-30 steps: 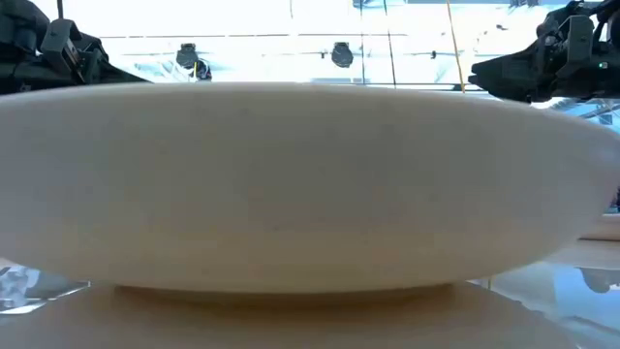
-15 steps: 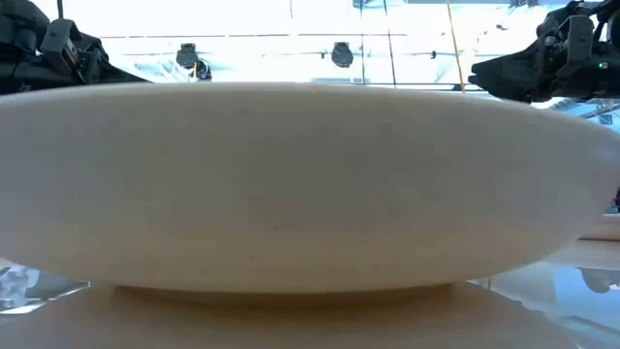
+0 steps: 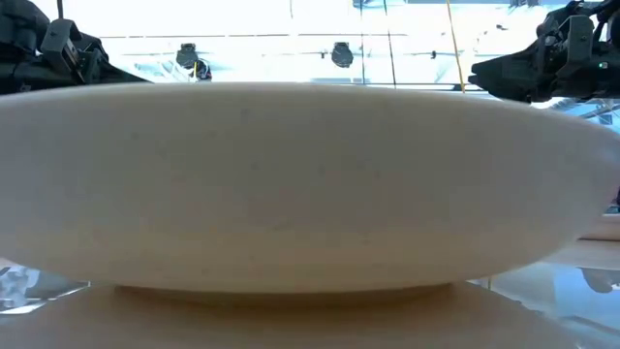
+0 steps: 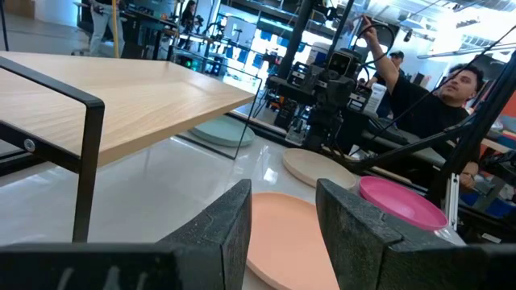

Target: Place and stack plates onto a shelf

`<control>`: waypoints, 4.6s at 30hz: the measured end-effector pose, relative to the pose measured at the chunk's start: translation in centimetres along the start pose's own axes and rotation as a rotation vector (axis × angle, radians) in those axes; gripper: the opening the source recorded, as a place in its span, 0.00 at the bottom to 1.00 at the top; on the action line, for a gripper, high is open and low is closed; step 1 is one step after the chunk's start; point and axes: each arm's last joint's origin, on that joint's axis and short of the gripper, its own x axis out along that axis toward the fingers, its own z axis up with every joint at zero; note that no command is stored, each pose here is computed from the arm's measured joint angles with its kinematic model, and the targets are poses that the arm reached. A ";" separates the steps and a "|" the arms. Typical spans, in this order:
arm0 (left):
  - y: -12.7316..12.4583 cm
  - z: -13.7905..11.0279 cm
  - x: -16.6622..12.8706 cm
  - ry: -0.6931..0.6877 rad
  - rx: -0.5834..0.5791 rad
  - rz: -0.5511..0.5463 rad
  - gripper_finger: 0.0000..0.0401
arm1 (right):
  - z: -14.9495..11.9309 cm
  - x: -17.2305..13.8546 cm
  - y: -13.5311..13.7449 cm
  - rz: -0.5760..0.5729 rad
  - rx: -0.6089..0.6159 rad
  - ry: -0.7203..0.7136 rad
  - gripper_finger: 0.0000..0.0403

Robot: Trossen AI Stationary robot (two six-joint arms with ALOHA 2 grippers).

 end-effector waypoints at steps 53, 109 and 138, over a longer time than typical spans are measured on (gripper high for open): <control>0.0 0.0 0.0 -0.001 0.000 0.000 0.36 | 2.7 -0.4 -0.1 -0.003 0.037 -0.282 0.38; 0.0 0.0 0.0 -0.001 0.000 -0.001 0.36 | -4.4 6.0 -0.1 -0.451 -0.010 0.946 0.38; 0.0 0.0 0.0 -0.001 0.000 0.000 0.36 | -6.8 4.7 -5.9 -0.759 -0.057 1.225 0.38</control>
